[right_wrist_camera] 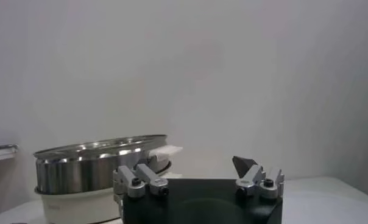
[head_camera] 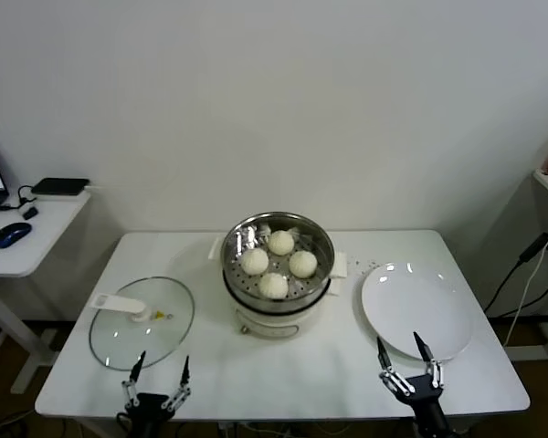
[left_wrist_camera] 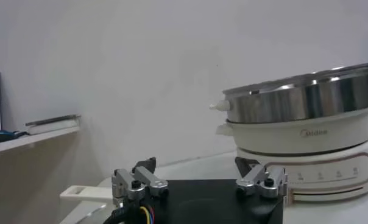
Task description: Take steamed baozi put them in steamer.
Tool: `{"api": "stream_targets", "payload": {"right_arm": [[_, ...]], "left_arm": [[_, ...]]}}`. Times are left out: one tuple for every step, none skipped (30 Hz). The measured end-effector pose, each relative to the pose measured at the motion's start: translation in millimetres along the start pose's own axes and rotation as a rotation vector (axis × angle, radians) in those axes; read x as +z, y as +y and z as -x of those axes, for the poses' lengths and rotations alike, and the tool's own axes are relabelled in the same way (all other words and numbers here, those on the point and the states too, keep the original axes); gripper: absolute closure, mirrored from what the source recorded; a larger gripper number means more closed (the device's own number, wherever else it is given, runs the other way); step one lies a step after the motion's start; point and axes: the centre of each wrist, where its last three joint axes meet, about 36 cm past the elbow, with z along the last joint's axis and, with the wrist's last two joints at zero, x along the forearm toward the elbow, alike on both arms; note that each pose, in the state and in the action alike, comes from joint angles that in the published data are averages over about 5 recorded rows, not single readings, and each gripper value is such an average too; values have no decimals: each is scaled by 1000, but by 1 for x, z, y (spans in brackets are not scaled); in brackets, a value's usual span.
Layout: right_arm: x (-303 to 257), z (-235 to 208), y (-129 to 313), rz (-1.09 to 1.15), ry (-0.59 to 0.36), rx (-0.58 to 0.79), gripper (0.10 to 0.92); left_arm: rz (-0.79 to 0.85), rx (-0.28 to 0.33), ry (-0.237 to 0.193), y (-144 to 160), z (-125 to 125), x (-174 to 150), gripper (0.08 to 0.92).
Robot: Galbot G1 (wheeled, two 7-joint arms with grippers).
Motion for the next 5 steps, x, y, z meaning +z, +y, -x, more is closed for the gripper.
{"api": "stream_targets", "payload": {"right_arm": [[0, 0, 0, 1, 0, 0, 200], [0, 0, 1, 1, 1, 0, 200], [0, -1, 1, 2, 1, 0, 200], [0, -1, 1, 2, 2, 0, 200], [1, -1, 1, 3, 2, 0, 200]], "left_arm": [[0, 0, 0, 0, 0, 0, 177], [0, 1, -1, 0, 0, 0, 177], [0, 1, -1, 0, 0, 0, 177], [0, 1, -1, 0, 0, 0, 177], [0, 1, -1, 0, 0, 0, 177]]}}
